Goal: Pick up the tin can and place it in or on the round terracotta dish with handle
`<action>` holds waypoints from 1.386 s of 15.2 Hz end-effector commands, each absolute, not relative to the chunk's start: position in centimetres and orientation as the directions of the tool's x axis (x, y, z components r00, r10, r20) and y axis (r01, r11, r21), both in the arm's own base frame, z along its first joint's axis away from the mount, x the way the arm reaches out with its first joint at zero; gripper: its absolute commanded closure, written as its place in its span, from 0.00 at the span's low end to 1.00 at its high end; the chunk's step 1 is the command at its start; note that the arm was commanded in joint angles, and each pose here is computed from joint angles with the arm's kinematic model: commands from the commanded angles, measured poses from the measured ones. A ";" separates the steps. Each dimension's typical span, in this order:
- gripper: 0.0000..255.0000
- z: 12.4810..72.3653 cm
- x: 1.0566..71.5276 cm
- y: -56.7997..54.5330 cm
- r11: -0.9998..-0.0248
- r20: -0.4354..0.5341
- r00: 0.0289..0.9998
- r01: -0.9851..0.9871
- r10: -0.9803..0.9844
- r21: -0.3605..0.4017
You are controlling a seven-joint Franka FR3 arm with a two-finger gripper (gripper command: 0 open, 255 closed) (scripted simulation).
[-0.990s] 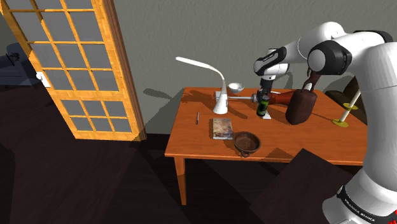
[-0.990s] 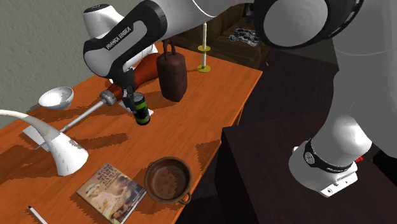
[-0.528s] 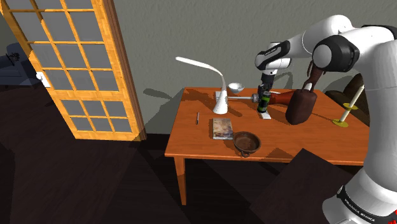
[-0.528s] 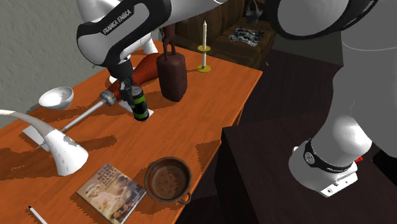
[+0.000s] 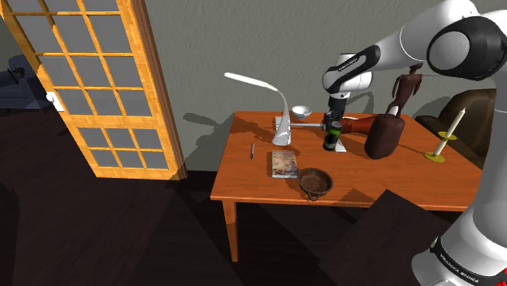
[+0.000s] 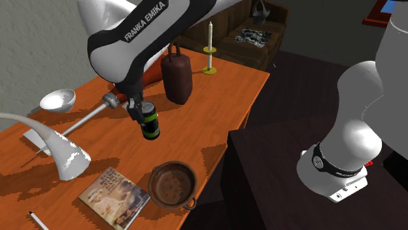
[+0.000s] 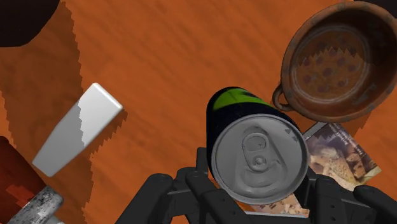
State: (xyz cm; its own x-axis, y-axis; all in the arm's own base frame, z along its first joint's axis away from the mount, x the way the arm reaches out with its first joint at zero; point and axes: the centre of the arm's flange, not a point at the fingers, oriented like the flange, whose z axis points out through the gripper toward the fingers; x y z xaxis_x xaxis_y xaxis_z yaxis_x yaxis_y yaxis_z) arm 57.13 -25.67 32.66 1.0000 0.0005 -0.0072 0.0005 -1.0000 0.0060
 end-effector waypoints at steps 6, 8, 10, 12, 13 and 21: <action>1.00 34.1 54.3 -17.2 -1.000 -0.007 1.000 0.000 0.000 0.006; 1.00 34.5 53.5 -14.7 -1.000 -0.007 1.000 0.000 0.000 0.006; 1.00 34.9 52.8 -12.2 -1.000 -0.007 1.000 0.000 0.000 0.006; 1.00 35.3 52.0 -9.7 -1.000 -0.007 1.000 0.000 0.000 0.006; 1.00 35.4 51.8 -9.0 -1.000 -0.007 1.000 0.000 0.000 0.006; 1.00 31.1 51.8 -9.0 -1.000 -0.007 1.000 0.000 0.000 0.006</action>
State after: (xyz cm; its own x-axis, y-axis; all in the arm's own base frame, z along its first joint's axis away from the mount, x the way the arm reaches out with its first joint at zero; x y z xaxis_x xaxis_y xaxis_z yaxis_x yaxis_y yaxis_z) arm 51.79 -9.13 31.58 1.0000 0.0000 -0.0081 0.0000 -1.0000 0.0059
